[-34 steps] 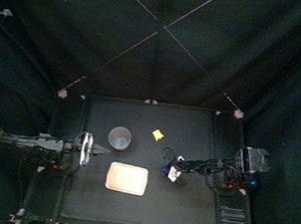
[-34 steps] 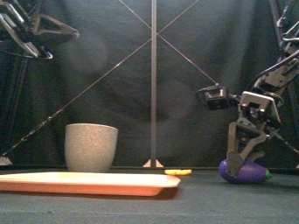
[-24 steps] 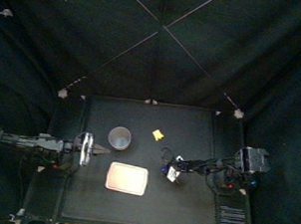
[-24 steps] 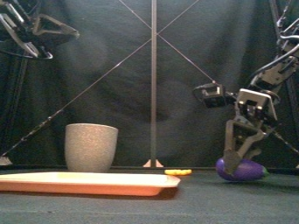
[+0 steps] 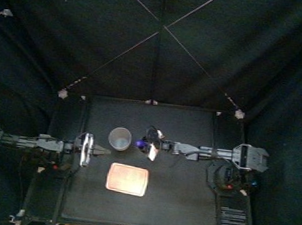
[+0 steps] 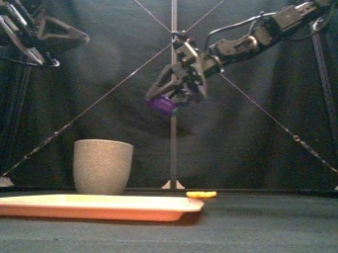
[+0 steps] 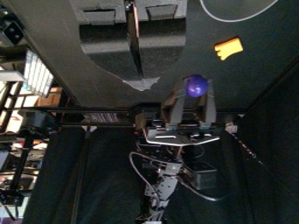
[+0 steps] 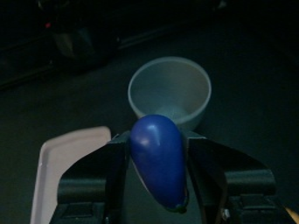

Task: Pick the eggplant then place it in the grey bowl
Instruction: Place eggplant in the grey bowl

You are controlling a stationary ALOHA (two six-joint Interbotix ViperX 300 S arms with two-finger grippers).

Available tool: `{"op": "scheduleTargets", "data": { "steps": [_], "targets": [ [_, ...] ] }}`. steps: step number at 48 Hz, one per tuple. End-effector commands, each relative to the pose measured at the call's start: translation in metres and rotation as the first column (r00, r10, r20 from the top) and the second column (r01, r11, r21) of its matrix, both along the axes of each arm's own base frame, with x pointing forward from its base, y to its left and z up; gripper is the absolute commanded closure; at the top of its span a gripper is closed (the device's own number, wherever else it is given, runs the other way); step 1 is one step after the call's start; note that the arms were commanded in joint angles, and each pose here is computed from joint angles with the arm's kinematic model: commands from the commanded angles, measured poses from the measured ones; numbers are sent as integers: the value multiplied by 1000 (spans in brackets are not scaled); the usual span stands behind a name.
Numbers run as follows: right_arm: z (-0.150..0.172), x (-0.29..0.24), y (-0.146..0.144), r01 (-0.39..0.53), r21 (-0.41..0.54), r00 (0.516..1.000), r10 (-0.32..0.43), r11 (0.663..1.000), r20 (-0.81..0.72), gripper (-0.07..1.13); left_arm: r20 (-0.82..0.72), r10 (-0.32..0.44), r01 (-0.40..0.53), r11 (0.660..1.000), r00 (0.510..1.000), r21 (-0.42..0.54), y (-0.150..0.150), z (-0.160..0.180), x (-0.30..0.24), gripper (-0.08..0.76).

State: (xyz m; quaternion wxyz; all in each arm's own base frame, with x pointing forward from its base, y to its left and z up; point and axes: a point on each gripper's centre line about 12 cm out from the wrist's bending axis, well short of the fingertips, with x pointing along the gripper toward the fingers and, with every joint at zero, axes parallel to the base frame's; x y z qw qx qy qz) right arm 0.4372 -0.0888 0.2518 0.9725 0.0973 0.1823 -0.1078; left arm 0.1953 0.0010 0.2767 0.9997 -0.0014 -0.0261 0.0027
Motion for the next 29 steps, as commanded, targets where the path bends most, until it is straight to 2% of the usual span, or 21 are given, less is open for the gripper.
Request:
{"op": "scheduleTargets", "data": {
  "steps": [1,10,17,20,29],
  "targets": [
    [30,25,-11,0,-35,993,5,999,119,588,9,2,-2,1000,1000,0,0,4,2,700],
    [26,72,-25,-7,-59,981,18,998,194,586,8,0,0,1000,1000,0,0,3,1,700],
    [11,96,-30,-20,-89,983,36,996,182,568,9,2,-2,1000,1000,0,0,3,1,700],
    [5,101,-31,-24,-94,984,40,995,174,532,8,2,-2,1000,1000,0,0,3,1,700],
    [2,100,-31,-24,-91,985,39,996,167,279,3,0,0,1000,1000,2,0,1,1,700]
  ]
}}
